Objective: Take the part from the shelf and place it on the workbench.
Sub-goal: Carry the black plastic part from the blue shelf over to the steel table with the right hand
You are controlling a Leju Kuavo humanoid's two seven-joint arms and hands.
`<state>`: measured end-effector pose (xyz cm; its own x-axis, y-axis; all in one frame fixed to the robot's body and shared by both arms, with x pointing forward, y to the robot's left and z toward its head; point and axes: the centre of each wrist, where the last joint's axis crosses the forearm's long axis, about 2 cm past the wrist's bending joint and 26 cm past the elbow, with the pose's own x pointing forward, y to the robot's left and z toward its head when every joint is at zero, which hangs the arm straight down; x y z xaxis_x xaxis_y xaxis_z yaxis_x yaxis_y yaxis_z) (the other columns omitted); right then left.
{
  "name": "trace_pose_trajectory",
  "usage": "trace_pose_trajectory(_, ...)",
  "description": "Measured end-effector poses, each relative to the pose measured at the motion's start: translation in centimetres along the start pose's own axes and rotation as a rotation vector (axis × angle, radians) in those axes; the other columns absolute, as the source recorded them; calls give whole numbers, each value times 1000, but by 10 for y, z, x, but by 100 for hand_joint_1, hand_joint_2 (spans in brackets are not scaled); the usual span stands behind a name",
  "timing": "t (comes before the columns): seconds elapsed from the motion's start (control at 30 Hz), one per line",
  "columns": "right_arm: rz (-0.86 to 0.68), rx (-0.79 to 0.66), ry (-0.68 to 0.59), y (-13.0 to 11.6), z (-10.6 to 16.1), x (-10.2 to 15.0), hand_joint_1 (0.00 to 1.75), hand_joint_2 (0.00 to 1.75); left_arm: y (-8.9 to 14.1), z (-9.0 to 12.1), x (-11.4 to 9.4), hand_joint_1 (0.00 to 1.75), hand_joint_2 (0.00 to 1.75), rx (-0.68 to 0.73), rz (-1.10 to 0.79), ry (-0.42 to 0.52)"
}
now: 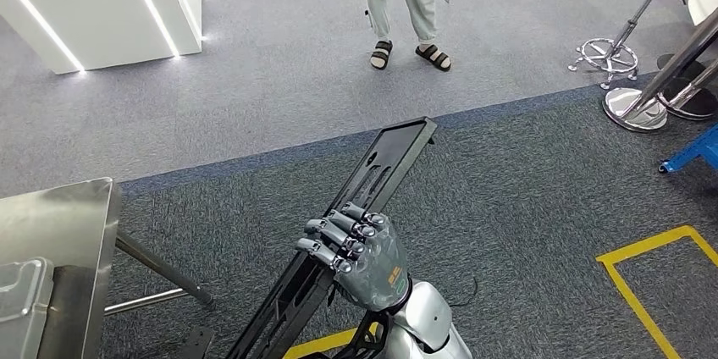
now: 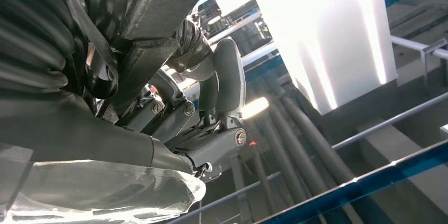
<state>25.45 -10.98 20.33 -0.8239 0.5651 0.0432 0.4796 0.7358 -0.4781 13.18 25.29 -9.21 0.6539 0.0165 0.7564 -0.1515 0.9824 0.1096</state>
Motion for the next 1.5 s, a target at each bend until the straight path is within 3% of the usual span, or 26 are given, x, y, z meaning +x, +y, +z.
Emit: trace_pose_trajectory(1.5, 28, 13, -8, -2, 1, -1, 175, 175, 3, 0, -2, 0, 175, 8, 0, 3)
